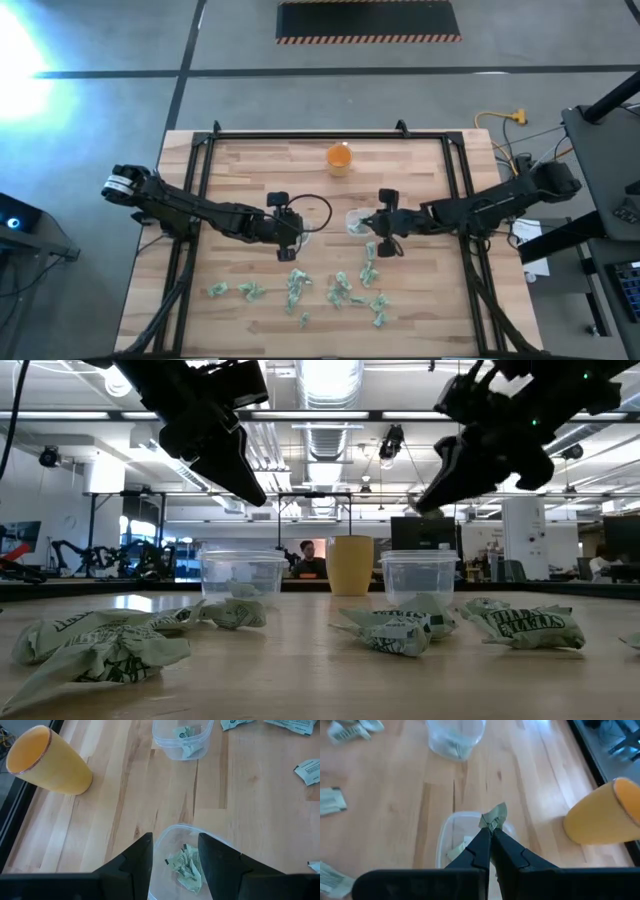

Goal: Pick and place items into bin
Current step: Put the green sweetener bag into the right transparent food container, then put the green sweetener bag into the left transparent food container

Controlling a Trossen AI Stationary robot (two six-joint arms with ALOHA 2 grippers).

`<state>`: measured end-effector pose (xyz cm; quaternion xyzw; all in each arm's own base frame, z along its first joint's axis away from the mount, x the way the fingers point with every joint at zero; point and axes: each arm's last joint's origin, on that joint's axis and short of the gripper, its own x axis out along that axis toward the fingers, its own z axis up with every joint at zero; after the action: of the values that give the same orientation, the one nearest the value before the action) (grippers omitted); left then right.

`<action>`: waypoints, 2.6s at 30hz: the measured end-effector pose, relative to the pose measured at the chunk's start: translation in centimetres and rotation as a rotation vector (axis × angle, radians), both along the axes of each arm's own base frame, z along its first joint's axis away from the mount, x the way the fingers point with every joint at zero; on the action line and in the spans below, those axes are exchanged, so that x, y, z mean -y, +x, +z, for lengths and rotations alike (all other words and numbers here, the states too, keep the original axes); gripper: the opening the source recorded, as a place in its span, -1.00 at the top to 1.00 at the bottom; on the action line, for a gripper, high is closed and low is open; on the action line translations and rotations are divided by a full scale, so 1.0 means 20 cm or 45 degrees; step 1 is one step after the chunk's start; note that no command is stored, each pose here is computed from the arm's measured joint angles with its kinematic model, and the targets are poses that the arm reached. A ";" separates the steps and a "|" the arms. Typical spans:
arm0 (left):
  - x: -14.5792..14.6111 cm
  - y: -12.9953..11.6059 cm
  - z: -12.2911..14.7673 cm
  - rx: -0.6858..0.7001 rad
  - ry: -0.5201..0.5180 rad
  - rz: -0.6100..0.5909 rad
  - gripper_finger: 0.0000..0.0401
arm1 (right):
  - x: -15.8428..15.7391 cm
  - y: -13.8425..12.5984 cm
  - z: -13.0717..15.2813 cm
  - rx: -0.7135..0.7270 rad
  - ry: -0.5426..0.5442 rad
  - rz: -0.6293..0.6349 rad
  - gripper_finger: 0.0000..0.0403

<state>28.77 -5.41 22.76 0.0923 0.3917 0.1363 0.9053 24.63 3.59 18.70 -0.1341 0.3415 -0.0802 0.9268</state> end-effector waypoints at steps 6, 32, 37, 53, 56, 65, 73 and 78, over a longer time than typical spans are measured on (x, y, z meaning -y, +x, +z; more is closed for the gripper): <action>0.00 0.00 0.00 0.001 0.000 0.000 0.29 | 0.01 0.04 -0.08 -0.055 -0.008 -0.016 0.96; 0.02 -0.05 0.06 -0.062 -0.114 0.007 0.30 | 0.02 0.04 -0.03 0.009 -0.029 -0.001 0.35; 0.09 -0.14 0.10 -0.135 -0.224 0.057 0.29 | 0.02 0.03 -0.04 -0.025 -0.027 -0.006 0.35; 0.42 -0.42 0.09 -0.381 -0.580 0.245 0.30 | 0.02 0.01 -0.05 -0.049 -0.037 0.046 0.48; 0.47 -0.48 0.09 -0.426 -0.615 0.299 0.30 | 0.02 0.01 -0.05 -0.053 -0.037 0.046 0.50; 0.58 -0.62 0.06 -0.503 -0.712 0.426 0.30 | 0.02 0.01 -0.05 -0.066 -0.006 0.102 0.52; 0.56 -0.70 -0.08 -0.621 -0.678 0.540 0.29 | 0.02 0.01 -0.05 -0.066 -0.004 0.103 0.48; 0.54 -0.75 -0.18 -0.785 -0.724 0.591 0.29 | 0.02 0.01 -0.05 -0.067 -0.004 0.104 0.45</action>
<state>13.85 -16.13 19.20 -0.2129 0.6739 0.1885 0.6819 24.87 3.28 17.66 -0.1515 0.3597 -0.0395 0.9198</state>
